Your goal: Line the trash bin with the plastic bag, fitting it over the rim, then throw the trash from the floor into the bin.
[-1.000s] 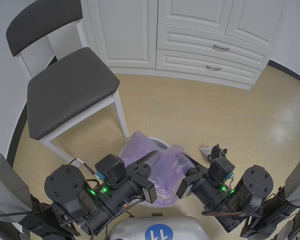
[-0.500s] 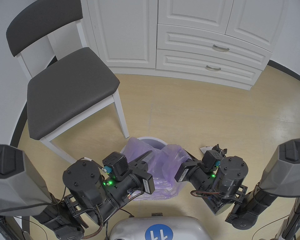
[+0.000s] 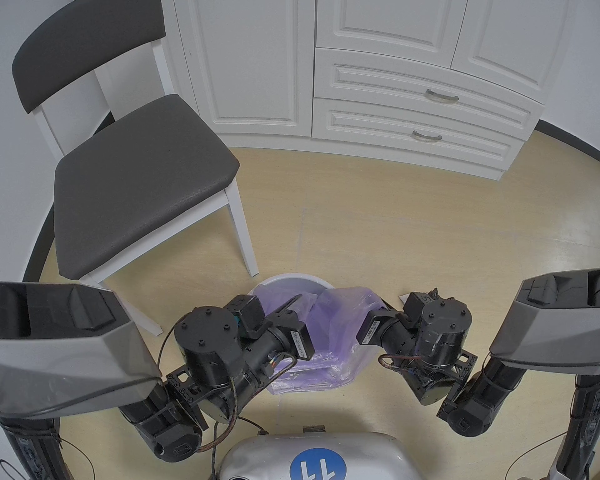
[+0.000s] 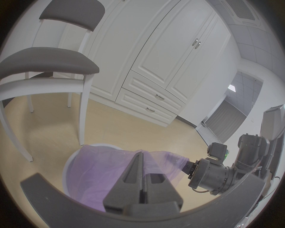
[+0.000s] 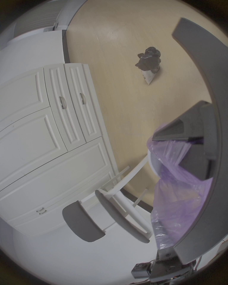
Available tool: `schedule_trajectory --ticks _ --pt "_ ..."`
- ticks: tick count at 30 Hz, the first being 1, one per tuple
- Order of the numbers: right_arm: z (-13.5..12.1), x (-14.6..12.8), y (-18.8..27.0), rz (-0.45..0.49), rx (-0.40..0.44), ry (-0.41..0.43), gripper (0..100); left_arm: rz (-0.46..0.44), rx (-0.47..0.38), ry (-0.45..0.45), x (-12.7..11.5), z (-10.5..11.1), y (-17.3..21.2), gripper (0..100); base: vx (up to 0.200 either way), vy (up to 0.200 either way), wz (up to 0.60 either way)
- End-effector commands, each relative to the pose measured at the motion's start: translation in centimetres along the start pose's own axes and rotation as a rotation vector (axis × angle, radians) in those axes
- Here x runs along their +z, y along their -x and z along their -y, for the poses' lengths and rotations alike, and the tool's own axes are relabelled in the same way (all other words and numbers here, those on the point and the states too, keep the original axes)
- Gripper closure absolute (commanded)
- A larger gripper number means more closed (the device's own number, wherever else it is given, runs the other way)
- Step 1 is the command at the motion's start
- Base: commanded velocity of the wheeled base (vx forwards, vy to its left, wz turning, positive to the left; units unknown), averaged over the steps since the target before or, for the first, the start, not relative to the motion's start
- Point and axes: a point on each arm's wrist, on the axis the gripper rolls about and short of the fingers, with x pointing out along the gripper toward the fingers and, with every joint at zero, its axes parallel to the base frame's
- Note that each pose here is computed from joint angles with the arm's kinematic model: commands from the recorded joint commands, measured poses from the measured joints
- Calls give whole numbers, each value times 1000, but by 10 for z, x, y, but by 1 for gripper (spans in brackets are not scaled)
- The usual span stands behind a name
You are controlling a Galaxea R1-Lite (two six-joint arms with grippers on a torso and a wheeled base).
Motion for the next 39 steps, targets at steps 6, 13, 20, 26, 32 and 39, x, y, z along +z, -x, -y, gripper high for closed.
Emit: schedule_trajectory --ticks 6,13,20,26,32,39 --pt "-3 17 -5 18 -13 -42 100 -55 14 -1 -24 -4 -10 100 0 0 0" --pt "-6 26 -4 46 -8 -58 100 -49 49 78 -34 -17 -27 100 0 0 0" --pt "-8 28 -8 62 -4 -92 100 -29 130 82 -41 -49 -46 100 0 0 0" --pt "-11 34 -14 103 -17 -131 100 1 169 92 -33 -65 -50 100 0 0 0" --pt "-1 44 -20 135 -56 -135 100 70 220 100 -6 -100 -52 100 0 0 0" --pt "11 35 -30 96 -111 -101 100 52 225 87 17 -115 -37 100 0 0 0"
